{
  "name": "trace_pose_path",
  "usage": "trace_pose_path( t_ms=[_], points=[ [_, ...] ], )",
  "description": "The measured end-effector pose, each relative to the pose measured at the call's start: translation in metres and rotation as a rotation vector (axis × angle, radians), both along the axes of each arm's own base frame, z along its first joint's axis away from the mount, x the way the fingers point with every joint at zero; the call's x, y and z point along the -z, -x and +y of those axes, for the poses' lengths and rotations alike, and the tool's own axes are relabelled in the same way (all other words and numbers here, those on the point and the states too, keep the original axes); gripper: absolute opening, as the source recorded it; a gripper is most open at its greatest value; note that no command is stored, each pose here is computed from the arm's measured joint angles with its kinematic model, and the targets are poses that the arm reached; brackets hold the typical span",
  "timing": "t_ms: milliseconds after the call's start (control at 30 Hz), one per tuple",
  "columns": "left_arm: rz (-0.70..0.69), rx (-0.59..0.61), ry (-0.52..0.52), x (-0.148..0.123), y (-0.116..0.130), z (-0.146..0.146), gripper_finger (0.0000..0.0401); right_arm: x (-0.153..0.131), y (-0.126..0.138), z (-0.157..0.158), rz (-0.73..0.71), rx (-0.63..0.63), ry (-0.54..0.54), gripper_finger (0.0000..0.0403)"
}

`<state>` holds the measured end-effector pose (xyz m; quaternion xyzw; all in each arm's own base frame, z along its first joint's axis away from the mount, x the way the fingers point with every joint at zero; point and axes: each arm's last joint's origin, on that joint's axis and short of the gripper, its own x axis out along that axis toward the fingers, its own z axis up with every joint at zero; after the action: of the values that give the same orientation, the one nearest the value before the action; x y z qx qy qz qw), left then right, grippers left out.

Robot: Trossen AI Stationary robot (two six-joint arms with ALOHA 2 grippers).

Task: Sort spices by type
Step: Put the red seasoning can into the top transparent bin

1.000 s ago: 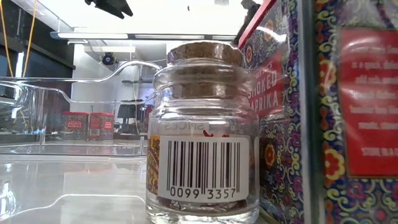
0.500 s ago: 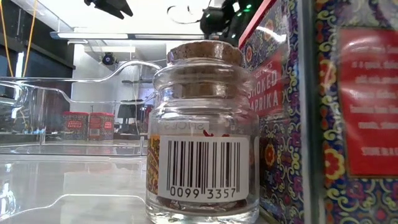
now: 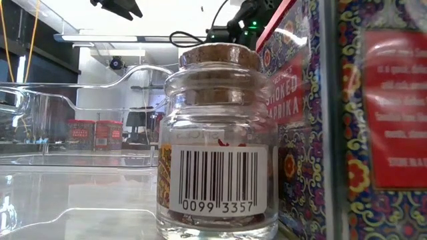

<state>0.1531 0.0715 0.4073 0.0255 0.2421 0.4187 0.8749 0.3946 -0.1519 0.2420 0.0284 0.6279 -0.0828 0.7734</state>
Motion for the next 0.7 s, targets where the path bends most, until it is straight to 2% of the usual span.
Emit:
trace_pose_path(
  t_ms=[467,700],
  points=[
    [0.016,0.000,0.006,0.0014,0.0007,-0.0003,0.0248,0.0000,-0.0027,-0.0008,-0.033,0.050,0.000,0.0237],
    [0.054,-0.001,0.022,0.0048,0.0026,-0.0009,0.0248,0.0010,0.0020,0.0007,0.013,0.071,-0.019,0.0238]
  ],
)
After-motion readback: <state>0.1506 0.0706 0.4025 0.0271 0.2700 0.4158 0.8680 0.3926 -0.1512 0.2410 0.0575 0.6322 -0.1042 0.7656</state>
